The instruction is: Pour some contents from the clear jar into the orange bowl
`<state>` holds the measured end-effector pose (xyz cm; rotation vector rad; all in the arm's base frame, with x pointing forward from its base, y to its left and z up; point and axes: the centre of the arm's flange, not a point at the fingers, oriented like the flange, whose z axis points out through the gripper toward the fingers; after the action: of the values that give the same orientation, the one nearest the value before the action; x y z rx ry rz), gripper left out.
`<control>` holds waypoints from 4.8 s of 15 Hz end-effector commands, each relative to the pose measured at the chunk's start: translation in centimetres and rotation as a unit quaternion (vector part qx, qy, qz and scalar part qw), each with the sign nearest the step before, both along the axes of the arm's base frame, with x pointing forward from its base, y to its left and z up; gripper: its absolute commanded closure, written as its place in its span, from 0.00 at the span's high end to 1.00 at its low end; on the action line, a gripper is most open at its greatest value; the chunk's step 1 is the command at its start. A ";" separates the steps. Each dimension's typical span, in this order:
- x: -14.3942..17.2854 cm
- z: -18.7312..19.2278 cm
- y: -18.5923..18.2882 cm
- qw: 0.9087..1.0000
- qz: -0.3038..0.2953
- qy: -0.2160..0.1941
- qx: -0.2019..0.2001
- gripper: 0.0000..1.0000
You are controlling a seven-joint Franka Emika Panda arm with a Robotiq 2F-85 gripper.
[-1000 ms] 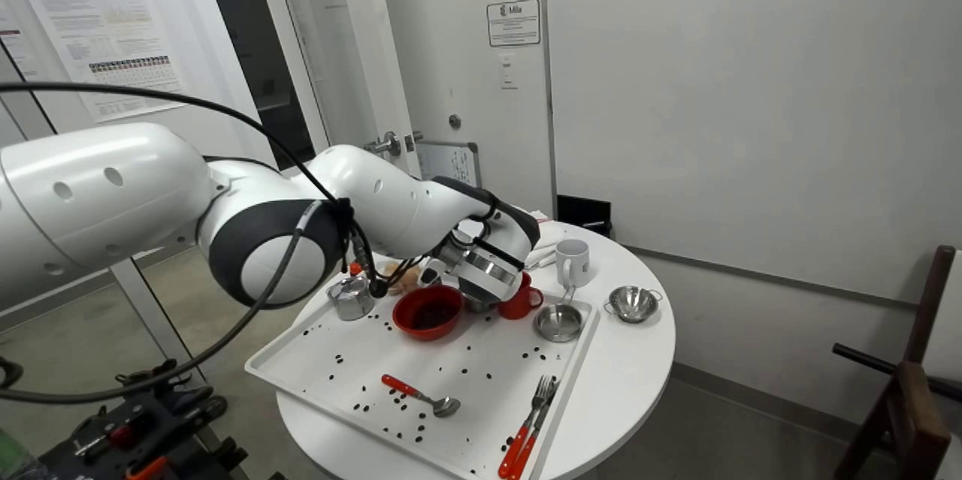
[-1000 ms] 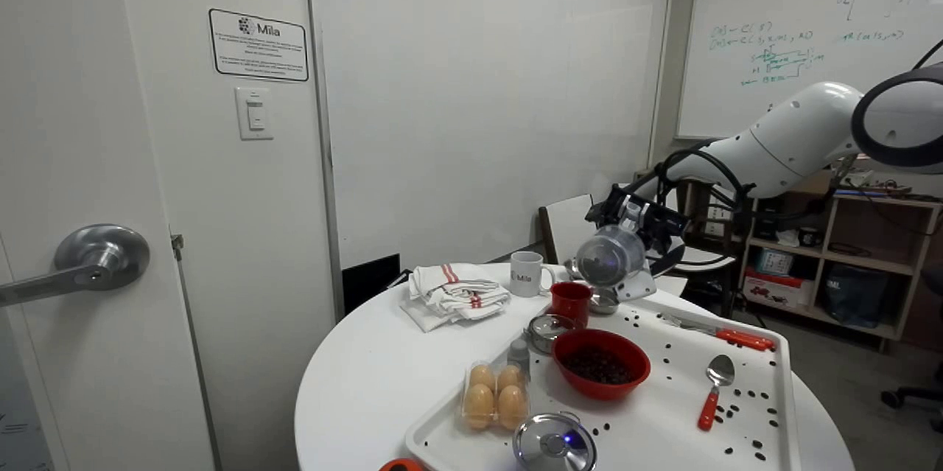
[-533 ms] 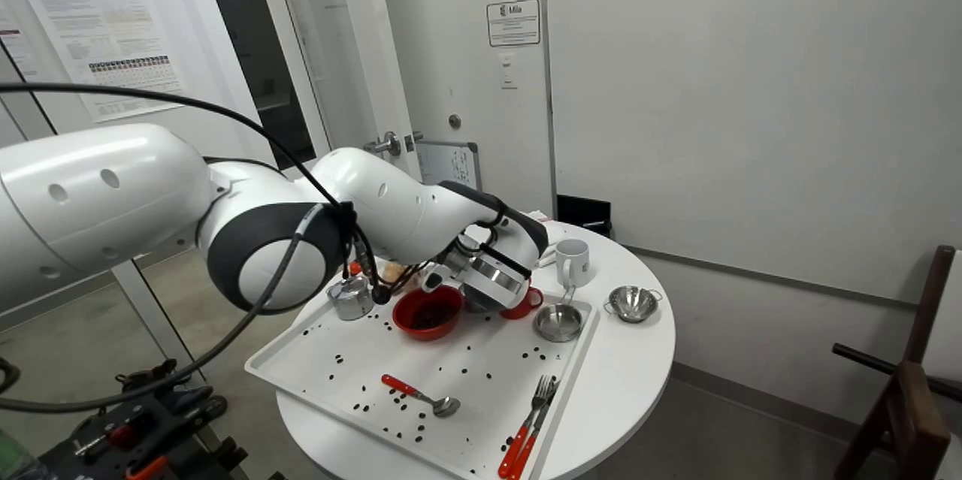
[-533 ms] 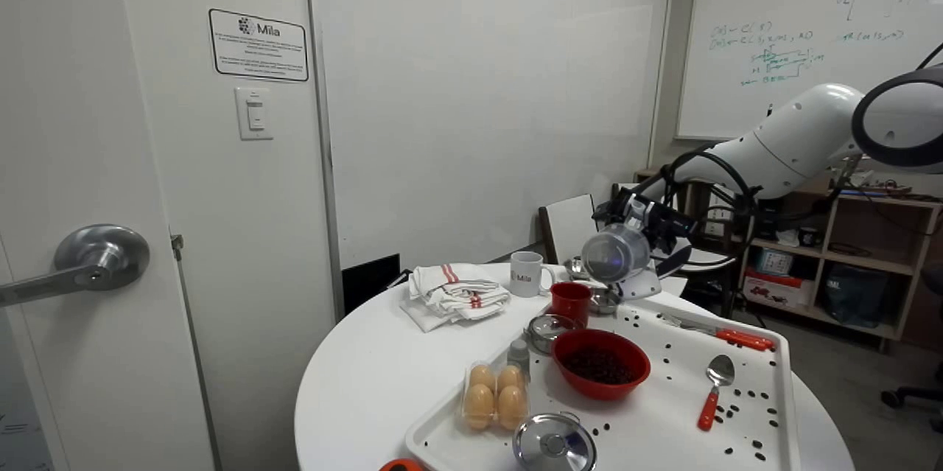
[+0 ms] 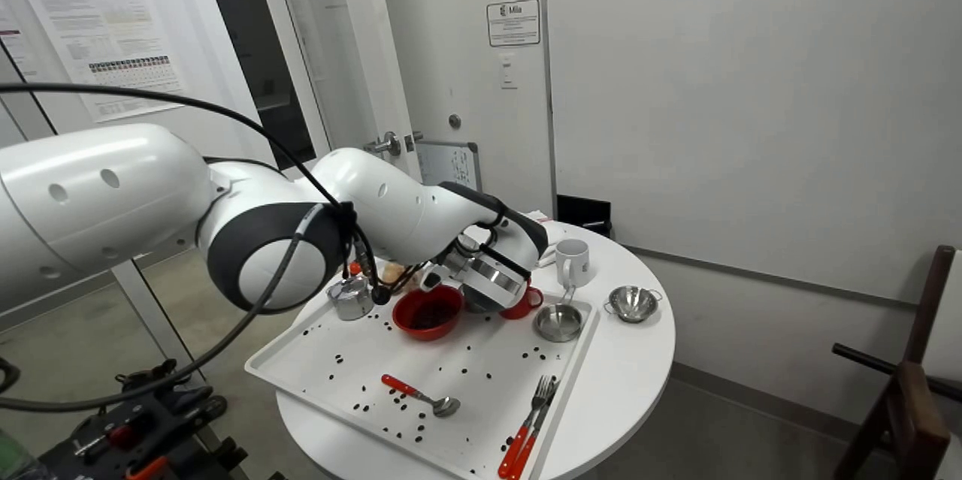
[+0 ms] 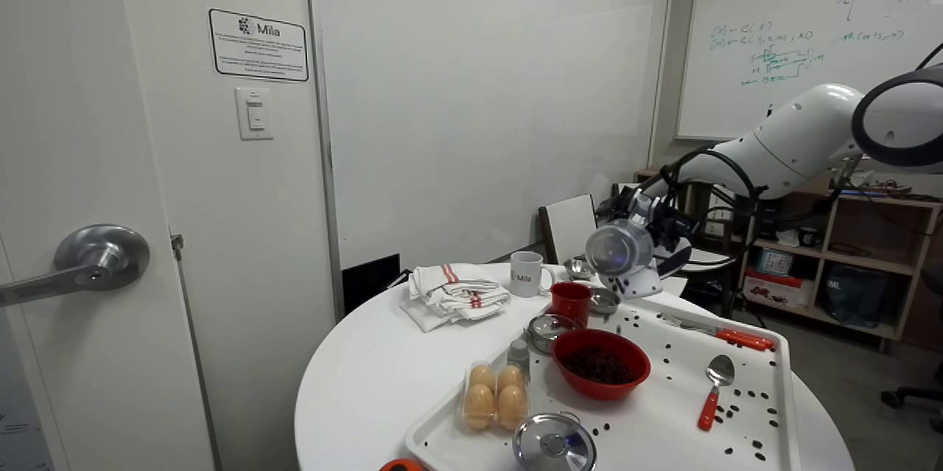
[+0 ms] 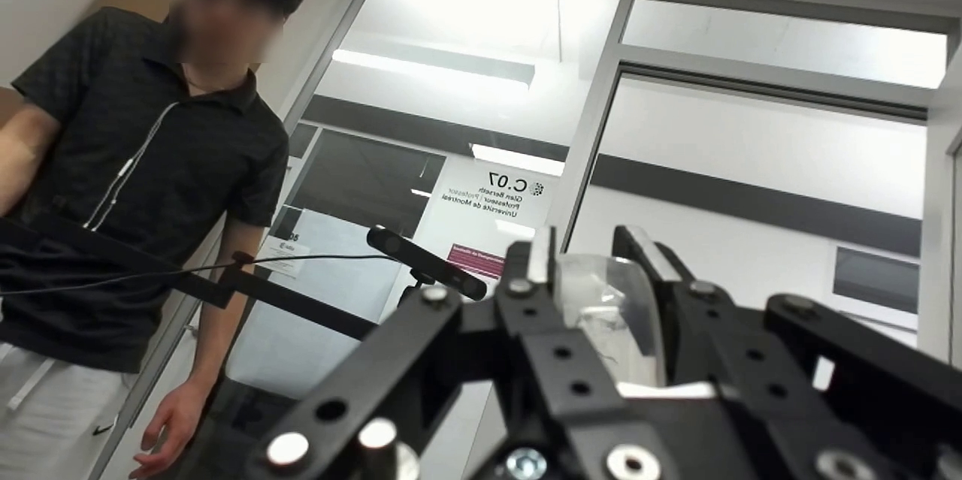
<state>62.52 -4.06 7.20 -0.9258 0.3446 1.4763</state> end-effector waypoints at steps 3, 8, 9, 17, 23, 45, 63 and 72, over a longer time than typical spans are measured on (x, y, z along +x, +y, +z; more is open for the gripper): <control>0.5 -0.5 0.9 0.997 0.023 0.008 -0.072 0.08; 0.2 -0.8 2.6 0.985 0.052 0.008 -0.165 0.08; 0.1 -0.5 2.9 0.982 0.059 0.005 -0.181 0.08; -1.3 6.9 6.8 0.937 0.111 -0.095 -0.317 0.08; -4.1 14.0 9.0 0.875 0.126 -0.203 -0.422 0.08; -17.5 19.4 12.9 0.665 0.052 -0.241 -0.706 0.08; -8.1 8.4 12.0 0.638 -0.006 -0.138 -0.757 0.08; -10.2 3.8 11.3 0.691 -0.024 -0.075 -0.718 0.08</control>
<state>52.92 7.27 12.33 -2.2816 1.5157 0.7787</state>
